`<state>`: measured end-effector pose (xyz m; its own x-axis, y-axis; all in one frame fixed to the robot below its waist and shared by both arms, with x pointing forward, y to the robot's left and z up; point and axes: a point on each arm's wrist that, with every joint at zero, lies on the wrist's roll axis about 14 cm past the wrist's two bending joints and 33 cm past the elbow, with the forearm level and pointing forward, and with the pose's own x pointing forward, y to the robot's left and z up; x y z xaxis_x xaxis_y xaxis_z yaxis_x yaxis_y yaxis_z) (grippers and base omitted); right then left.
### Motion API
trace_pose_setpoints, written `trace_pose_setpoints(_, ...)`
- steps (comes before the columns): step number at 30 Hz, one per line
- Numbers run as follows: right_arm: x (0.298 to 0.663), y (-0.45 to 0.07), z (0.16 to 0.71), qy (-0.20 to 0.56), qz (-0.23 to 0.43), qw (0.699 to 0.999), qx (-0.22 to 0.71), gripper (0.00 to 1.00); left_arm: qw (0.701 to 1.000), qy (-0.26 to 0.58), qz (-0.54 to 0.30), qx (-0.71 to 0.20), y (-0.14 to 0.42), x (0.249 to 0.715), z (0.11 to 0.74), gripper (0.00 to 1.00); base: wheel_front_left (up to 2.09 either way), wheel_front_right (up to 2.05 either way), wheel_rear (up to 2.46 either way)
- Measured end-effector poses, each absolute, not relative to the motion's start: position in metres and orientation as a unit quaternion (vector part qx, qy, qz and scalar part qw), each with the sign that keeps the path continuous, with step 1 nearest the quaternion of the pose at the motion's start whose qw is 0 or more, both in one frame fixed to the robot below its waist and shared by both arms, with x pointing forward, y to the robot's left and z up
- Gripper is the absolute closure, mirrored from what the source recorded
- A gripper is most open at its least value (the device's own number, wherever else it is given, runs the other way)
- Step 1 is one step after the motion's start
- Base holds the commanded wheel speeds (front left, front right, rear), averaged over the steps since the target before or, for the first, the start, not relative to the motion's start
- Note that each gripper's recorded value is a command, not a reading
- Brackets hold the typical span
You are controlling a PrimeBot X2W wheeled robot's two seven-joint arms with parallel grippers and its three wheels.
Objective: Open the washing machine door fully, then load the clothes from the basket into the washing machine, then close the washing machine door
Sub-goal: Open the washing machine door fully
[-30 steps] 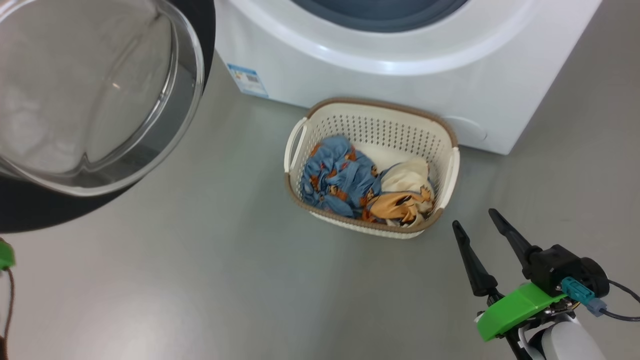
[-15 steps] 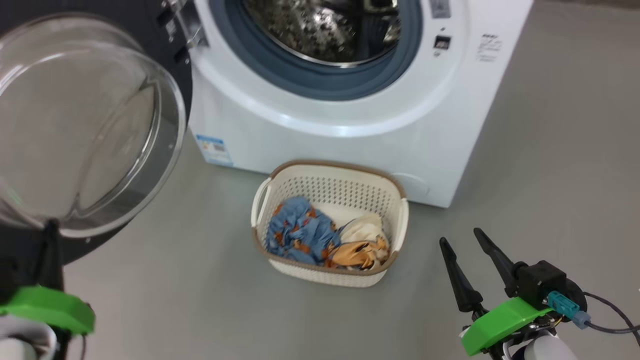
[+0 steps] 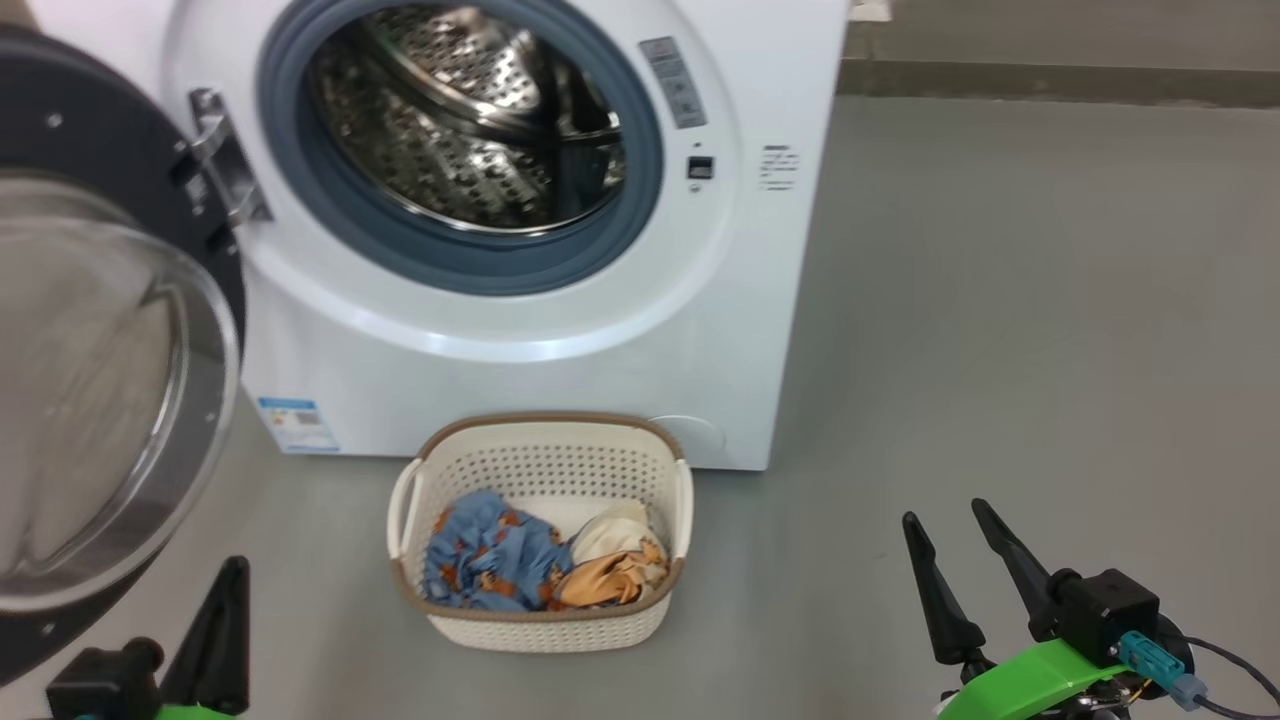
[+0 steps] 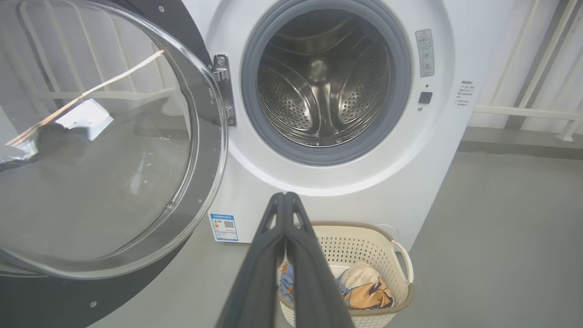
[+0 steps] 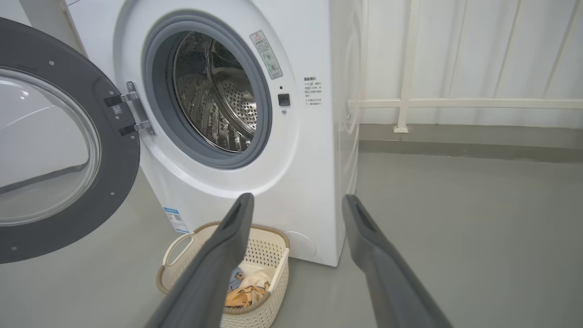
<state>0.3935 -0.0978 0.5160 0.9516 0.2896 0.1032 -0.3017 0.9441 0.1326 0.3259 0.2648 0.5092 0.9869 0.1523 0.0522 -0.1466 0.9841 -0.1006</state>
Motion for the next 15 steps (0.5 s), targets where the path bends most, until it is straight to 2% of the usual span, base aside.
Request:
trace_pose_setpoints(8, 0.378, -0.136, 0.537, -0.078, 0.098, 0.990, 0.068, 0.00, 0.996, -0.037, 0.018, -0.079, 0.215, 0.339, 0.512, 1.00, 0.00, 0.00, 0.00)
trace_pose_setpoints(15, 0.371, -0.157, 0.546, -0.094, 0.067, 0.992, 0.055, 0.00, 0.995, -0.048, 0.004, -0.091, 0.197, 0.346, 0.516, 1.00, 0.00, 0.00, 0.00)
